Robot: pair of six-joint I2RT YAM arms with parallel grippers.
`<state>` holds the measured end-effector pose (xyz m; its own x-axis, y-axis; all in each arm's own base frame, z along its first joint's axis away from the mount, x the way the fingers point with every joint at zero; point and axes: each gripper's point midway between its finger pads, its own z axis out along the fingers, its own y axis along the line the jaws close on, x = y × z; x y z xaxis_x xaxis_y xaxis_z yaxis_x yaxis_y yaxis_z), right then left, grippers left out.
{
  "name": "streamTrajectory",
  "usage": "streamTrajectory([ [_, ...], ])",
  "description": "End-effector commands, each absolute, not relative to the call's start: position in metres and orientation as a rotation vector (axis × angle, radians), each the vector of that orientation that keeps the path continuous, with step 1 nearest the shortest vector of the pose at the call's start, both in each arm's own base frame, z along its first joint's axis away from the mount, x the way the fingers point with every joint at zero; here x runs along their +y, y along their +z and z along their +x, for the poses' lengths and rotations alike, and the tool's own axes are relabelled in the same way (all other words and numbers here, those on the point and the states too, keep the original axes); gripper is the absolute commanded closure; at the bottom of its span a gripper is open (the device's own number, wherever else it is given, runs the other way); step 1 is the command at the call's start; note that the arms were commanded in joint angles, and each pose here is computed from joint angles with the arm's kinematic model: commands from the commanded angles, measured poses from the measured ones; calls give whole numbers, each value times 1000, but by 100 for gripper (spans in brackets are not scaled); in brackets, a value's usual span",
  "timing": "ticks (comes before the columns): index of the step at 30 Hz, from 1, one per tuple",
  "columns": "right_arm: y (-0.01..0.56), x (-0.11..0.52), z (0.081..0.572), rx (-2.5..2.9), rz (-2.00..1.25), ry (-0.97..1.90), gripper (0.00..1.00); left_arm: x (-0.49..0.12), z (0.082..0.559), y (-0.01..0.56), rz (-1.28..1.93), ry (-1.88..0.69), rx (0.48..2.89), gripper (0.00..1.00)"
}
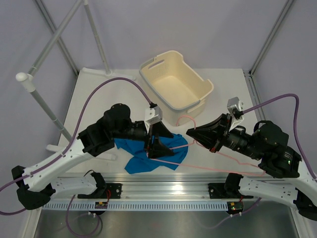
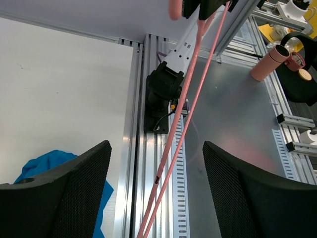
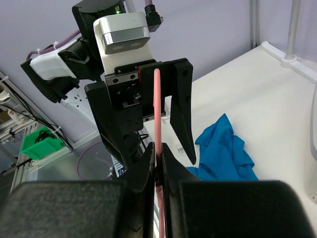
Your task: Remove the t-shirt from the hanger
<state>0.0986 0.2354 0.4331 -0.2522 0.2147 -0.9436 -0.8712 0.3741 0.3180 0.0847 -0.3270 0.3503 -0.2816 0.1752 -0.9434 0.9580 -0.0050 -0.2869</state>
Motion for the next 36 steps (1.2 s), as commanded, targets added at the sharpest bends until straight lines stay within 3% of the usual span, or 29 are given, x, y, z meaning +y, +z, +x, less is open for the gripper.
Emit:
streamTrajectory([
  [1,460,232,92,1379,-605,1221,100,-326,72,383,1245,-1402,1383,25],
  [5,457,232,94,1385,-600,1215,100,-324,72,383,1228,-1396,1384,26],
  [8,455,234,95,1398,-601,1212,100,-322,74,382,1214,-1374,1386,33],
  [11,451,224,108,1457,-524,1142,100,-311,104,387,1041,-1219,1480,17],
  [16,445,182,156,1529,-190,902,100,-267,141,415,693,-1021,1558,6],
  [23,458,166,218,1532,110,563,100,-281,128,403,653,-1167,1680,4],
  [36,443,232,285,1592,272,214,100,-283,122,397,616,-1229,1711,5],
])
